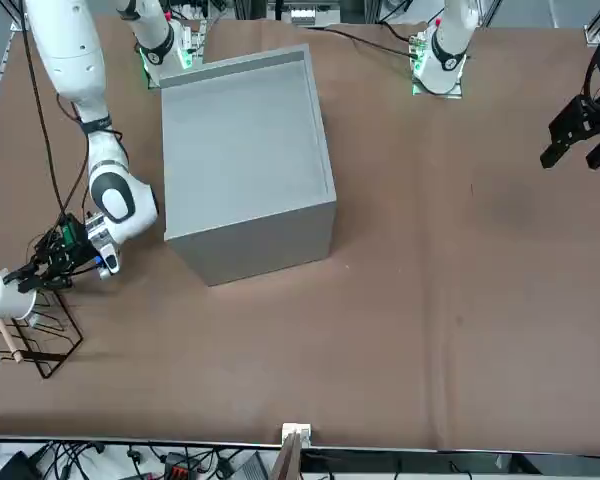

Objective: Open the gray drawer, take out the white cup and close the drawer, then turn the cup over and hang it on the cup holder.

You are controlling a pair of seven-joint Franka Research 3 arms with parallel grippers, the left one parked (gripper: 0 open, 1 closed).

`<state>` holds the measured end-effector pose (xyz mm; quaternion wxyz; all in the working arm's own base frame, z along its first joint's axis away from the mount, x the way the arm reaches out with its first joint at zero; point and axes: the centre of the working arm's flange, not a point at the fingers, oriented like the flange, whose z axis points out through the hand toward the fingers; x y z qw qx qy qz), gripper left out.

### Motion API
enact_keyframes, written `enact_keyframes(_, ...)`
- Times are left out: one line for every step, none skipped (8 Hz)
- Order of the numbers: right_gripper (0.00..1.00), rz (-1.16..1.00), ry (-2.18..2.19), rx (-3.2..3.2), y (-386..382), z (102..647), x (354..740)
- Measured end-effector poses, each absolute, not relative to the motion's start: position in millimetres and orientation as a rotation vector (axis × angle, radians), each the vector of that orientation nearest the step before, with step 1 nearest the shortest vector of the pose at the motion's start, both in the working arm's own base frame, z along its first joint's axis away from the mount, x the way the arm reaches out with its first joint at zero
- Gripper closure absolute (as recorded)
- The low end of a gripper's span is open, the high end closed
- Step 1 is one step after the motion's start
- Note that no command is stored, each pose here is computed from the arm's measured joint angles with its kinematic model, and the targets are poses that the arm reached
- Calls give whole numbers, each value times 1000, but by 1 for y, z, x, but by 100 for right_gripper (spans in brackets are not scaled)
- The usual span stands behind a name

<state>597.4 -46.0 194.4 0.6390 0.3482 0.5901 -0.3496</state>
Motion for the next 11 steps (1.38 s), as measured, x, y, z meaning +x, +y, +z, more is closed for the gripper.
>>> enact_keyframes(80,-800,1349,793,-46,192,597)
enact_keyframes(78,-801,1350,791,-46,191,597)
enact_keyframes(77,-801,1350,790,-46,190,598)
enact_keyframes(64,-800,1349,789,-46,190,599)
enact_keyframes(43,-799,1346,790,-46,191,601)
enact_keyframes(22,-799,1341,794,-48,192,602)
enact_keyframes(4,-798,1333,798,-50,195,604)
enact_keyframes(0,-791,1319,812,-49,201,609)
enact_keyframes(0,-782,1298,855,-49,213,613)
enact_keyframes(0,-771,1279,924,-46,230,616)
enact_keyframes(0,-757,1276,1012,-40,255,621)
